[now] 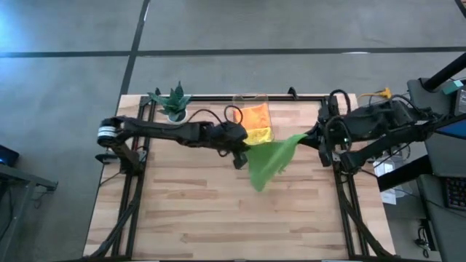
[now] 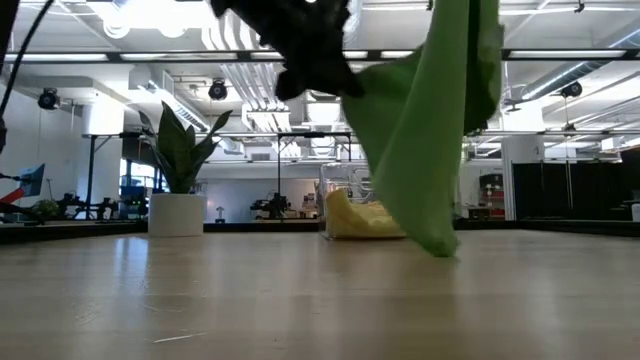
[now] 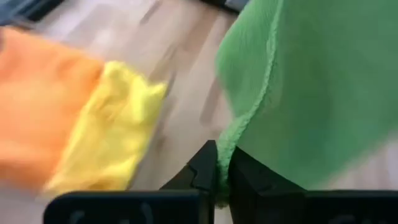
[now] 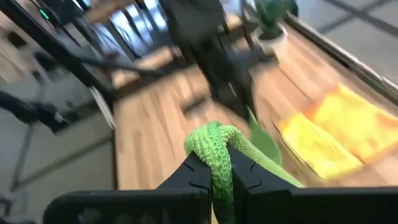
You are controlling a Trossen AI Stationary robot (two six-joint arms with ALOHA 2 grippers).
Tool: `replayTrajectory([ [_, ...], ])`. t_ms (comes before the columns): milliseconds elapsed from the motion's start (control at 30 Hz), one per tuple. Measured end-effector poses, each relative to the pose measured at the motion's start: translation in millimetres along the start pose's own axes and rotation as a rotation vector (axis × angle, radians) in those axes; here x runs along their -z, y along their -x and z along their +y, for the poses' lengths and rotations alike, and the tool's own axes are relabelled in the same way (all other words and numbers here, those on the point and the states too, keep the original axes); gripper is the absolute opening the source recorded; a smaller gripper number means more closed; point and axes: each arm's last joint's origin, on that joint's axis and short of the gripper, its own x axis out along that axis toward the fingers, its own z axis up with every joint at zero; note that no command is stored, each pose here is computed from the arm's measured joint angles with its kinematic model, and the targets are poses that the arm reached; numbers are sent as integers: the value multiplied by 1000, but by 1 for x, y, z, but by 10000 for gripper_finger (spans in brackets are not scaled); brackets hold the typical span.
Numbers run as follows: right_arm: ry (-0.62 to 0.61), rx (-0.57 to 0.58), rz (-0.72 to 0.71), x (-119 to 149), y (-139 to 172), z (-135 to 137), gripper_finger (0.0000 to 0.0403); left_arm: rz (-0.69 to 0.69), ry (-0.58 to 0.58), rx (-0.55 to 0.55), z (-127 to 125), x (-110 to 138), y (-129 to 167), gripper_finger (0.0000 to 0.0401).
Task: Fold microfiber towels
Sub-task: Fold the green towel
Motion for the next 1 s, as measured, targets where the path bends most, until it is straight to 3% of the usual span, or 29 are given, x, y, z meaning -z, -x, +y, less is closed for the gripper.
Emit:
replayTrajectory([
  [167, 49, 77, 102, 11, 1, -7, 8, 10, -109, -73, 7, -7, 48, 2],
  [300, 149, 211, 130, 15, 2, -17, 8, -79, -176, -175, 20, -20, 83, 1],
  [433, 199, 334, 140, 18, 4, -25, 8, -169, -155, -226, 35, -31, 116, 1],
  [567, 249, 372, 148, 26, 0, -23, 8, -196, -138, -209, 32, -28, 142, 0],
  [667, 349, 359, 196, 45, -11, -13, 8, -142, -110, -196, 22, -9, 145, 0],
  [767, 437, 360, 261, 80, -31, -1, 8, -29, -94, -165, 7, 26, 134, 0],
  [900, 471, 354, 337, 150, -65, 14, 8, 56, -24, -91, -21, 86, 112, 0],
  [1000, 431, 308, 343, 209, -86, 23, 8, 24, 2, 38, -49, 130, 94, 0],
])
